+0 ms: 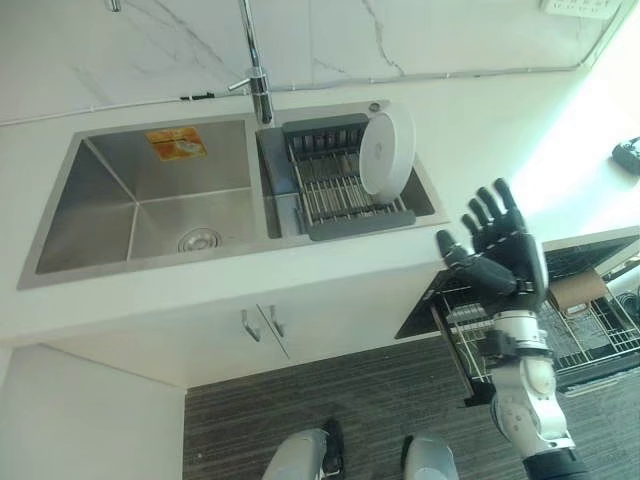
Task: Place the dishes in the dishwasher.
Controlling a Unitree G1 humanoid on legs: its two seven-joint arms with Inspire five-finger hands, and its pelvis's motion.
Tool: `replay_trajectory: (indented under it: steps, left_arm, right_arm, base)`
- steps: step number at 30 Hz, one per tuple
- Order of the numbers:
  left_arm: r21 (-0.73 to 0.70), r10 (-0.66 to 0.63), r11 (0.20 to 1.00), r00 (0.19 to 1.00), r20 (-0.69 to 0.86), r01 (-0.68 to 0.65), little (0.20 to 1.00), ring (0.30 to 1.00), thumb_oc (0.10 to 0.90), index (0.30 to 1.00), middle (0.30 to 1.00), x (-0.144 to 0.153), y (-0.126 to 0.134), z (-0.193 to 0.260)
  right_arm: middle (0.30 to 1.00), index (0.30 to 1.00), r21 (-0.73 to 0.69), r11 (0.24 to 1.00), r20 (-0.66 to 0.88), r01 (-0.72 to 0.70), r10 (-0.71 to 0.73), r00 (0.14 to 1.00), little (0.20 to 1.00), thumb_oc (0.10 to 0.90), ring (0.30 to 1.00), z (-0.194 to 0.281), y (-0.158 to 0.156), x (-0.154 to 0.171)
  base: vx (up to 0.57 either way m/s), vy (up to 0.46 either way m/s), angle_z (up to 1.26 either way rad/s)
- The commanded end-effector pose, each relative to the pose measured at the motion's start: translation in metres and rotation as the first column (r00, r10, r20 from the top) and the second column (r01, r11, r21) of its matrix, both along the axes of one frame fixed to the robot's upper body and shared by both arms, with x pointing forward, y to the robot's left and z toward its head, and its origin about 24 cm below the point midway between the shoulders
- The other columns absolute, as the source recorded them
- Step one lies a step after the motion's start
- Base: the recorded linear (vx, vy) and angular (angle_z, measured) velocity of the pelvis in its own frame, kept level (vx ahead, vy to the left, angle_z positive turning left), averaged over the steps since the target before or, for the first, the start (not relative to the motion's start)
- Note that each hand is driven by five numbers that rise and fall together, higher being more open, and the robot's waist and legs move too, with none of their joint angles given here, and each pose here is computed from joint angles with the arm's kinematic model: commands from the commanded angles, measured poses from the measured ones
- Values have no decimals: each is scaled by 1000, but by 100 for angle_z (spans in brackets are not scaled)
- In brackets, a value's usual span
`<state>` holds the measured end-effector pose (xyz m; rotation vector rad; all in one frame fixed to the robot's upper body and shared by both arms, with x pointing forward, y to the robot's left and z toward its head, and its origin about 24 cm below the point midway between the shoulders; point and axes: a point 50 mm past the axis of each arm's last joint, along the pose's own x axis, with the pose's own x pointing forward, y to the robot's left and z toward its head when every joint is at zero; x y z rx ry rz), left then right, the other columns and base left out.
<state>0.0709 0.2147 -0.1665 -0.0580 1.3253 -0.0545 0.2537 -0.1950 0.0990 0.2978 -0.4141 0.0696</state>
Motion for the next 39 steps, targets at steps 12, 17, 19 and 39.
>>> replay_trajectory:
  steps: [12,17,19,39]
  left_arm:
    - [-64,85,995,993,76,-81,900,900,800,900,900,7,-18,-1]
    - [-55,69,996,996,63,-66,900,900,800,900,900,4,-18,-1]
    - [-48,63,997,996,60,-61,900,900,800,900,900,4,-17,-1]
    - [15,-32,999,998,-58,33,900,900,800,900,900,-19,-11,-6]
  right_arm:
    - [900,900,-57,995,332,81,-57,942,900,800,900,73,-25,7]
    - [900,900,-56,993,342,104,-79,936,900,800,900,76,-30,6]
    - [900,900,-55,992,349,115,-89,933,900,800,900,77,-30,5]
    - [900,900,76,983,355,167,-183,917,900,800,900,106,-24,28]
  base:
    - [69,-188,5]
    - [42,-79,1]
    - [18,-32,5]
    - [47,-13,3]
